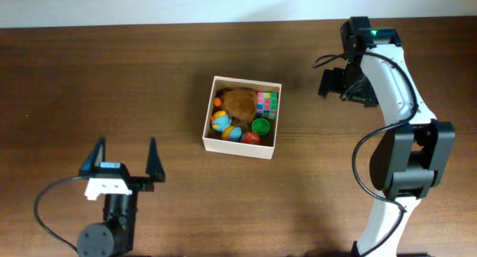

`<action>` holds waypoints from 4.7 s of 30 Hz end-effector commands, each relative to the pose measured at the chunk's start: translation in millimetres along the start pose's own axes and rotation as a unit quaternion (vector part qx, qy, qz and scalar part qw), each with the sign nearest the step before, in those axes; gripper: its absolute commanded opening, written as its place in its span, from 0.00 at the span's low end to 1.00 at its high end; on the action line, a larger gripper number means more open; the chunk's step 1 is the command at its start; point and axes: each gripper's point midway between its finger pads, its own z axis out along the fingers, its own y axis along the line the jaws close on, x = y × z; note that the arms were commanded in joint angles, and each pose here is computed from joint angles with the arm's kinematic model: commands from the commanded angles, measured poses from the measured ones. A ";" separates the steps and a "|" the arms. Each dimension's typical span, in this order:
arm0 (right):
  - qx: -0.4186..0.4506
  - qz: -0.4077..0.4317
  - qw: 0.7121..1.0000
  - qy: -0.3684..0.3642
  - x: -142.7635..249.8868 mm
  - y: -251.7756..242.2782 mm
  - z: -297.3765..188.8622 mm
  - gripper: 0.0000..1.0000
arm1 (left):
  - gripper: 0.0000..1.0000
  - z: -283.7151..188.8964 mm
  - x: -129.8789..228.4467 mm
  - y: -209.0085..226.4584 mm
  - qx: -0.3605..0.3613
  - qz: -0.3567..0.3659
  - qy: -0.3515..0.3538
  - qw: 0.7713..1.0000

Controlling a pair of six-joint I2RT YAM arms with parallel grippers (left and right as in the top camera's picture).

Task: Pack container

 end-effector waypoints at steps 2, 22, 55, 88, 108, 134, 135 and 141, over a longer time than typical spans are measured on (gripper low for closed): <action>-0.005 0.000 1.000 -0.010 -1.8 -3.1 -9.0 0.99 | 0.99 -9.9 22.0 -8.4 0.026 0.011 -0.007 1.000; -0.005 0.000 1.000 -0.010 -1.8 -3.1 -9.0 0.99 | 0.99 -22.2 111.6 -9.4 0.035 0.040 0.121 0.991; -0.005 0.000 1.000 -0.011 -1.8 -3.0 -9.8 0.99 | 0.99 -22.1 111.0 -8.9 0.034 0.041 0.120 0.991; -0.117 0.053 0.892 -0.433 147.3 -101.4 -331.9 0.99 | 0.99 -22.1 111.0 -8.9 0.034 0.041 0.120 0.991; -0.176 0.020 0.766 -0.618 156.1 -82.1 -235.9 0.99 | 0.99 -22.1 111.0 -8.9 0.034 0.041 0.120 0.991; -0.194 0.027 0.730 -0.655 162.7 -68.2 -102.2 0.99 | 0.99 -22.1 111.0 -8.9 0.034 0.041 0.120 0.991; -0.195 0.027 0.728 -0.657 163.2 -68.4 -101.1 0.99 | 0.99 -22.1 111.0 -8.9 0.034 0.041 0.120 0.991; -0.191 0.027 0.733 -0.652 162.3 -67.5 -90.7 0.99 | 0.99 -22.1 111.0 -8.9 0.034 0.041 0.120 0.991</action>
